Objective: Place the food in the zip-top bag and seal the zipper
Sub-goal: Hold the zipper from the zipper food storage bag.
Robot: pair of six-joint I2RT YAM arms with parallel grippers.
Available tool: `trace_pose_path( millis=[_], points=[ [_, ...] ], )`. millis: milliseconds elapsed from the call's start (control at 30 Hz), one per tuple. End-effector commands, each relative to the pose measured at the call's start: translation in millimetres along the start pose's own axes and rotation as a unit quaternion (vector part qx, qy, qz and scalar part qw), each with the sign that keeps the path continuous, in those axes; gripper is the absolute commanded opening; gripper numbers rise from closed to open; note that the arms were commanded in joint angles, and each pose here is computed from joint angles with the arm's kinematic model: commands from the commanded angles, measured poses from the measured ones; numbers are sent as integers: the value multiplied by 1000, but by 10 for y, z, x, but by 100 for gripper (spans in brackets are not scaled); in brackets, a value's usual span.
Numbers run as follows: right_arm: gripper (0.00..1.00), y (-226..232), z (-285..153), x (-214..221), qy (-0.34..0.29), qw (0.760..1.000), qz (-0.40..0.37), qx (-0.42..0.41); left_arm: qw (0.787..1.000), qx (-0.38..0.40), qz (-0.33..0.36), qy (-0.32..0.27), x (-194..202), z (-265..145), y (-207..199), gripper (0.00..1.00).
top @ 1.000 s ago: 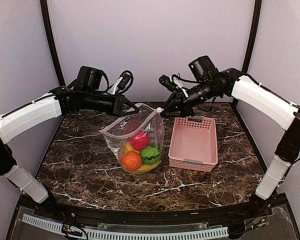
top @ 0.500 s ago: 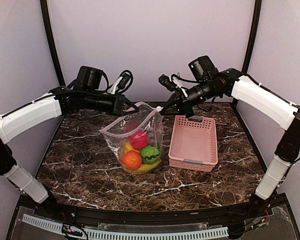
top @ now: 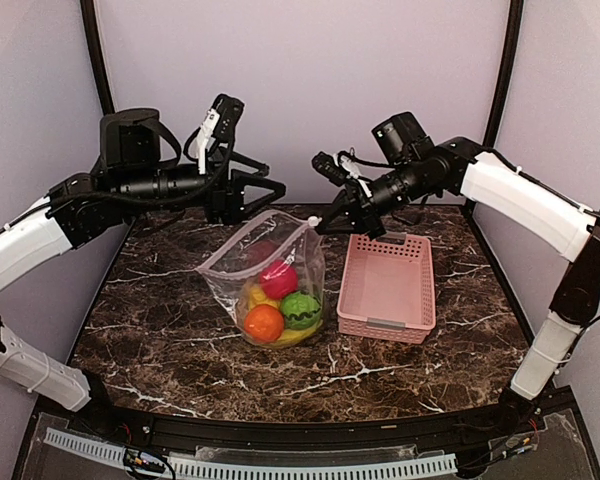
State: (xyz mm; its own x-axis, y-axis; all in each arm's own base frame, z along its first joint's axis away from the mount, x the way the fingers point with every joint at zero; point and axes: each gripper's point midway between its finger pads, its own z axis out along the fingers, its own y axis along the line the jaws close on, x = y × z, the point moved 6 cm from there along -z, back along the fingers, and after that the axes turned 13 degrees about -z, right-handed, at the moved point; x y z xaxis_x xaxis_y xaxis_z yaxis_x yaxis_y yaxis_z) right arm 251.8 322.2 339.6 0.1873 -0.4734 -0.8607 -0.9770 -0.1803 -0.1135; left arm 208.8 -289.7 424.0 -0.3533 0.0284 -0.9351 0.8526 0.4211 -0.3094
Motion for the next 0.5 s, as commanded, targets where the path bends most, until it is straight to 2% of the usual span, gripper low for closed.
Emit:
trace_pose_path(
  millis=[0,467],
  points=[
    [0,54,-124,-221,-19,1000,-11,5,999,18,49,8,72,284,12,67],
    [0,157,-180,-328,-22,1000,-15,-3,994,68,57,55,258,593,-80,50]
  ],
)
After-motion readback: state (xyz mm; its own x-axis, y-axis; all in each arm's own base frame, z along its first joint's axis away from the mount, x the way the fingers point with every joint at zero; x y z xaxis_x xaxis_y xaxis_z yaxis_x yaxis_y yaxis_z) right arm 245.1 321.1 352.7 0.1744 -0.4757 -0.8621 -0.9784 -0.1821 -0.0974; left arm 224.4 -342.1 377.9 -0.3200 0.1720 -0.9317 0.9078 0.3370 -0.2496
